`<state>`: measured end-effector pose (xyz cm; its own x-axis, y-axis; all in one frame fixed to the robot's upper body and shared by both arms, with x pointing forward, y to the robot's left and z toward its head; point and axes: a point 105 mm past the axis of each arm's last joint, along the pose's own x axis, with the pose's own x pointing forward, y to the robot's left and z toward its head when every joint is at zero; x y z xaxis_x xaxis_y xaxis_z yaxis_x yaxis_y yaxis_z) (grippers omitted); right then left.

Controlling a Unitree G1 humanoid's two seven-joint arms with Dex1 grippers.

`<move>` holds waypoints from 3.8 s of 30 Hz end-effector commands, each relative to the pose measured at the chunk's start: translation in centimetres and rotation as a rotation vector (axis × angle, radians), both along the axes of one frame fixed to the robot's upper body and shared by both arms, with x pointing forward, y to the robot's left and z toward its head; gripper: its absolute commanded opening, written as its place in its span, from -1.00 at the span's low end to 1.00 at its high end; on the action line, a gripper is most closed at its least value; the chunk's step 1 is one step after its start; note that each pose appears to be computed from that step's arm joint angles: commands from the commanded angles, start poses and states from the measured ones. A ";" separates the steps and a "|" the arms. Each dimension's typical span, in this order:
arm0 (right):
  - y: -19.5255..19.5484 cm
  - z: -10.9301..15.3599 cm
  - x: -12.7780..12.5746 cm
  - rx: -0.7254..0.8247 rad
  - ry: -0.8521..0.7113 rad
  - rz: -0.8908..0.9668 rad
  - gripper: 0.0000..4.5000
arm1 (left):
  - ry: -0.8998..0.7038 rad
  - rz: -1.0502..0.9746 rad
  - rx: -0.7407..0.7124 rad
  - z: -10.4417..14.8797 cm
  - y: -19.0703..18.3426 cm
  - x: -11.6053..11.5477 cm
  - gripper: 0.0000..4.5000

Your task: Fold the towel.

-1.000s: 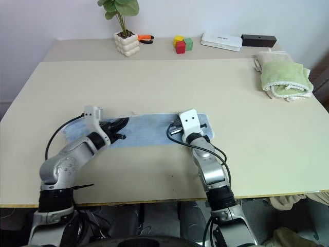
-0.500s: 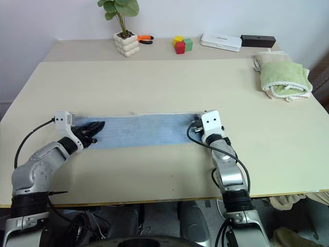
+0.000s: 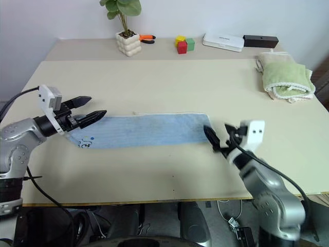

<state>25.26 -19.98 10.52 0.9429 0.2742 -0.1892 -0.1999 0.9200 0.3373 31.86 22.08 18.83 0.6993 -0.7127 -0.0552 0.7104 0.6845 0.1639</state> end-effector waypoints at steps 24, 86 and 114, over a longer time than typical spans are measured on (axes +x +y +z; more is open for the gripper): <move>4.7 -3.5 5.3 0.311 0.114 -0.162 0.76 | -0.033 -0.084 0.046 1.3 -1.1 -1.5 1.00; 17.2 4.0 3.8 -0.221 -0.210 0.821 -0.62 | -0.070 -0.079 0.080 1.0 -1.4 -2.0 1.00; 10.7 -2.4 6.9 -0.457 -0.226 0.546 -0.98 | 0.194 -0.094 -0.171 -1.0 -2.8 -4.7 1.00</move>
<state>31.86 -9.00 8.45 0.7016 0.6811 -0.2092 -0.7076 0.7005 -0.0926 27.92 19.47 16.71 0.6211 -0.7785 -0.0906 0.7780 0.6264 -0.0493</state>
